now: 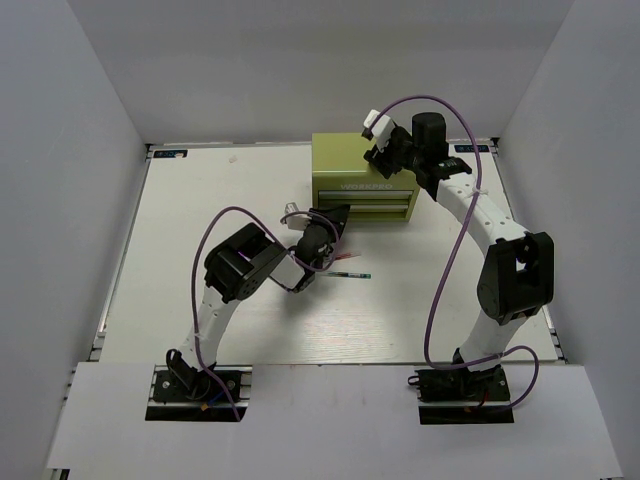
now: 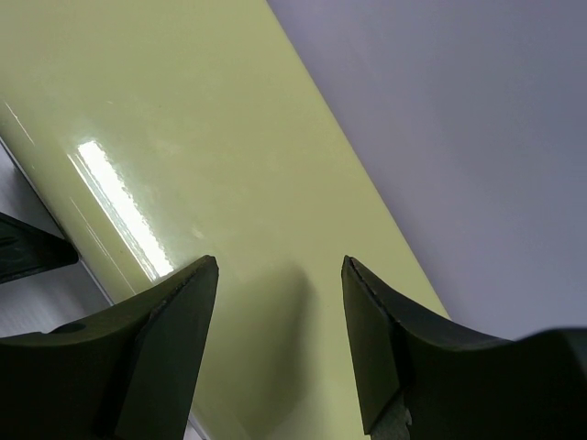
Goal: Sort the stationery into containers
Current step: Open the drawer in the storage box.
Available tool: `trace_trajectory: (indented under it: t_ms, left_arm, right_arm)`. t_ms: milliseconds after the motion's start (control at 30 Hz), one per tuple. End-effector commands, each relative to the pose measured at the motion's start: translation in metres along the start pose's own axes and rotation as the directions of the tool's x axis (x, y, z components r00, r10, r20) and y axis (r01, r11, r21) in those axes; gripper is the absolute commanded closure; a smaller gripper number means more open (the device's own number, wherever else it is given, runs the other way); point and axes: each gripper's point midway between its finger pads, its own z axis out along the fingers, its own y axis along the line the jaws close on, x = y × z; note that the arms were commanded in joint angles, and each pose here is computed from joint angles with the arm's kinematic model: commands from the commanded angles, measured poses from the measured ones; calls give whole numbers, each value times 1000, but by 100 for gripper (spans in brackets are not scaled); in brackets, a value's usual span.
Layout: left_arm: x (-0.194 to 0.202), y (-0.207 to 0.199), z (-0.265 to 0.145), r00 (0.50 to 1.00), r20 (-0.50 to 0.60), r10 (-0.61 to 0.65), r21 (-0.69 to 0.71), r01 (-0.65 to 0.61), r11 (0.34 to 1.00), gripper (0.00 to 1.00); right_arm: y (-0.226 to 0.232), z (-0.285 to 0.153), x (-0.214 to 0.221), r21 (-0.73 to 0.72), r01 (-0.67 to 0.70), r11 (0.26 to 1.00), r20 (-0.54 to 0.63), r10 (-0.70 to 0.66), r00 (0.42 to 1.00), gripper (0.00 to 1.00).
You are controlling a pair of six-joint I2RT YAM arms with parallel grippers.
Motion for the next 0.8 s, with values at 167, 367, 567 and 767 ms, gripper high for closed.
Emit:
trace_trajectory:
  t_ms: [167,367,567,767]
  left_arm:
    - [-9,-30,0,997,29,-65,113,62,992,54]
    - [-10,-29,8,997,37,-61,102,57,993,53]
    - [-13,-25,14,997,45,-55,90,51,995,53]
    - [-12,-19,16,998,51,-41,63,38,997,65]
  right_arm:
    - [14,0,25,-54,-32,998,-81,27,996,37]
    - [15,1,27,-57,-29,998,-84,24,996,37]
    - [14,0,29,-53,-23,998,-93,18,996,37]
    - [15,1,29,-57,-20,998,-94,15,995,38]
